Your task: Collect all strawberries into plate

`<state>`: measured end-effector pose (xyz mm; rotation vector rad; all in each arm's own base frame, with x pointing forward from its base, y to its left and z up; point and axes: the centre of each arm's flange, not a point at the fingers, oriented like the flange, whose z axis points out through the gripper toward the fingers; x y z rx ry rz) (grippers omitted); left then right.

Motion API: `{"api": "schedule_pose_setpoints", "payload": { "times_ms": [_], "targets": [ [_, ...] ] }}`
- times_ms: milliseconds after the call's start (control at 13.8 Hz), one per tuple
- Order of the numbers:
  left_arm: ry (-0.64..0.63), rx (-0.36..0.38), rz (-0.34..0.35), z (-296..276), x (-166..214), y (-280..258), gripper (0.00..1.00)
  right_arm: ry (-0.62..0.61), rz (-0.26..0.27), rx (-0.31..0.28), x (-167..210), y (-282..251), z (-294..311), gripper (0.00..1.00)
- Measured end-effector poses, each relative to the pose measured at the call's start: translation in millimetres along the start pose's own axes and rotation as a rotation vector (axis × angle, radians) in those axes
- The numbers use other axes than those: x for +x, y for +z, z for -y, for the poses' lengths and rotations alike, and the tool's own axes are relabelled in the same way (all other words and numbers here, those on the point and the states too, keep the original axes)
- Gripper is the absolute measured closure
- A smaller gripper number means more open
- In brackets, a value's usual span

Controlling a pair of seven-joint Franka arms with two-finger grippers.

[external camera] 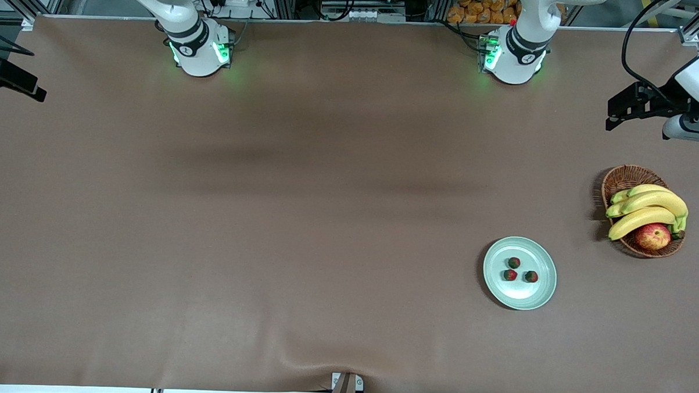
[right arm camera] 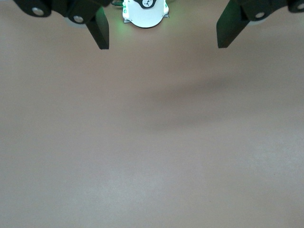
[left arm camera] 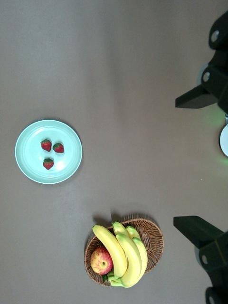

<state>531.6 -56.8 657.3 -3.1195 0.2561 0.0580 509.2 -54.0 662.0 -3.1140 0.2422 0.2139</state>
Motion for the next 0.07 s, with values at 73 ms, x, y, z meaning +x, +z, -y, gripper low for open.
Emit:
{"api": "schedule_pose_setpoints", "payload": {
  "times_ms": [73],
  "targets": [
    [0.0,0.0,0.0,0.0,0.0,0.0,0.0,0.0,0.0,0.0,0.0,0.0,0.0,0.0]
  ]
}}
